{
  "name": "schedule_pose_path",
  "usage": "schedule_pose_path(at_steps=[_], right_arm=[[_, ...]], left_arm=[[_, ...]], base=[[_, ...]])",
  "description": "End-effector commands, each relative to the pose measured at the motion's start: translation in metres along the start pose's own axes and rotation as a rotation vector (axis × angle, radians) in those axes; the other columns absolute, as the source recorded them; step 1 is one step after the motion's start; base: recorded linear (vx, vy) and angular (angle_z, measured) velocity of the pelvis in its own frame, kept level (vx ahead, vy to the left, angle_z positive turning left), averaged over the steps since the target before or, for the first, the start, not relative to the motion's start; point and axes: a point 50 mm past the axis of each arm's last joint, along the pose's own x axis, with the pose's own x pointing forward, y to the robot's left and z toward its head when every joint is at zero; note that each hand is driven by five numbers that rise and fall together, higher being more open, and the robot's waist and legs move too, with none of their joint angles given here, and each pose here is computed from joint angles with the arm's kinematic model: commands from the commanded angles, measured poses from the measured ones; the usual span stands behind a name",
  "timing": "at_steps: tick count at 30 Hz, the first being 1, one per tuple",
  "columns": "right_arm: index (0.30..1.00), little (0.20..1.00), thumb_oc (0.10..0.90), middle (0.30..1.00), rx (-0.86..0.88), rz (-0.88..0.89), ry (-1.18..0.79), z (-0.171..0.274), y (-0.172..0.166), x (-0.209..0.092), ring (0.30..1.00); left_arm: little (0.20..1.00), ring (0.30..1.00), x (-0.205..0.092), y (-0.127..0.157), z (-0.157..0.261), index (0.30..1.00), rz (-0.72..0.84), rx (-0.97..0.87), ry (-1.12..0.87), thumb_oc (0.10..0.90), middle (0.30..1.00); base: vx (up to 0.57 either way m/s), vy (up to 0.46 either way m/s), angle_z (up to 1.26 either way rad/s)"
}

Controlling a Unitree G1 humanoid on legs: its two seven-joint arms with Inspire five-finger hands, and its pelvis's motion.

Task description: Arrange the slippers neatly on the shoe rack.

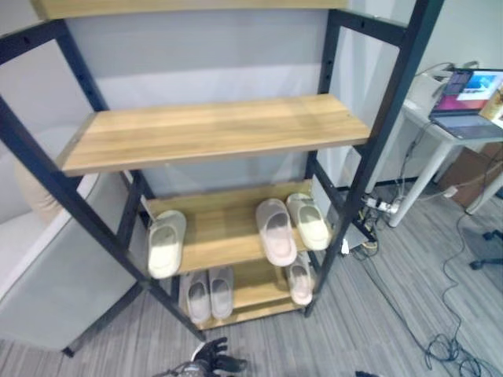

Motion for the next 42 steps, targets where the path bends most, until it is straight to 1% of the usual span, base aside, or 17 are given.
schedule_pose_path(at_steps=[1, 5, 6, 9, 12, 13, 15, 17, 19, 22, 27, 34, 42], right_arm=[[0.900, 0.900, 0.800, 0.900, -0.038, 0.030, -0.044, 0.017, 0.009, 0.003, 0.900], [0.900, 0.900, 0.800, 0.900, -0.055, 0.044, -0.077, 0.028, 0.013, 0.005, 0.900], [0.900, 0.900, 0.800, 0.900, -0.044, 0.044, -0.080, 0.029, 0.013, 0.005, 0.900], [0.900, 0.900, 0.800, 0.900, -0.018, 0.026, -0.076, 0.026, 0.008, 0.004, 0.900], [0.900, 0.900, 0.800, 0.900, -0.017, 0.023, -0.064, 0.022, 0.005, 0.004, 0.900], [0.900, 0.900, 0.800, 0.900, -0.024, 0.026, -0.055, 0.019, 0.006, 0.003, 0.900], [0.900, 0.900, 0.800, 0.900, -0.026, 0.024, -0.056, 0.018, 0.005, 0.003, 0.900], [0.900, 0.900, 0.800, 0.900, -0.019, 0.012, -0.052, 0.013, 0.001, 0.001, 0.900], [0.900, 0.900, 0.800, 0.900, -0.011, 0.005, -0.047, 0.012, -0.001, 0.001, 0.900], [0.900, 0.900, 0.800, 0.900, 0.002, -0.009, -0.032, 0.007, -0.003, 0.001, 0.900], [0.900, 0.900, 0.800, 0.900, 0.002, -0.011, -0.037, 0.007, -0.002, 0.000, 0.900], [0.900, 0.900, 0.800, 0.900, -0.024, 0.003, -0.047, 0.009, 0.000, 0.001, 0.900], [0.900, 0.900, 0.800, 0.900, -0.042, 0.010, -0.055, 0.011, 0.001, 0.001, 0.900]], left_arm=[[0.900, 0.900, -0.002, -0.003, -0.006, 0.900, 0.006, 0.008, 0.005, 0.800, 0.900], [0.900, 0.900, 0.000, 0.002, 0.009, 0.900, 0.019, 0.013, -0.055, 0.800, 0.900], [0.900, 0.900, 0.001, 0.005, 0.025, 0.900, 0.021, 0.036, -0.113, 0.800, 0.900], [0.900, 0.900, 0.000, 0.001, 0.049, 0.900, 0.004, 0.036, -0.211, 0.800, 0.900], [0.900, 0.900, -0.003, -0.004, 0.063, 0.900, -0.020, 0.030, -0.279, 0.800, 0.900], [0.900, 0.900, -0.007, -0.007, 0.074, 0.900, -0.037, 0.027, -0.337, 0.800, 0.900], [0.900, 0.900, -0.009, -0.009, 0.078, 0.900, -0.047, 0.035, -0.363, 0.800, 0.900], [0.900, 0.900, -0.019, -0.016, 0.096, 0.900, -0.086, 0.033, -0.464, 0.800, 0.900], [0.900, 0.900, -0.022, -0.018, 0.100, 0.900, -0.099, 0.030, -0.487, 0.800, 0.900], [0.900, 0.900, -0.035, -0.027, 0.121, 0.900, -0.144, 0.043, -0.590, 0.800, 0.900], [0.900, 0.900, -0.068, -0.032, 0.153, 0.900, -0.192, 0.031, -0.799, 0.800, 0.900], [0.900, 0.900, -0.100, -0.034, 0.173, 0.900, -0.246, -0.025, -0.969, 0.800, 0.900], [0.900, 0.900, -0.122, -0.033, 0.191, 0.900, -0.263, -0.093, -1.094, 0.800, 0.900]], base=[[0.01, 0.060, -0.26], [-0.01, 0.033, -0.25], [0.00, -0.006, 0.12], [0.02, -0.061, 0.33], [-0.02, -0.099, 0.22], [-0.04, -0.080, 0.27], [-0.05, -0.073, 0.21], [-0.07, -0.105, 0.15], [-0.06, -0.062, 0.11], [-0.05, -0.060, 0.19], [-0.02, -0.052, 0.17], [0.00, -0.025, 0.02], [0.02, -0.013, 0.06]])
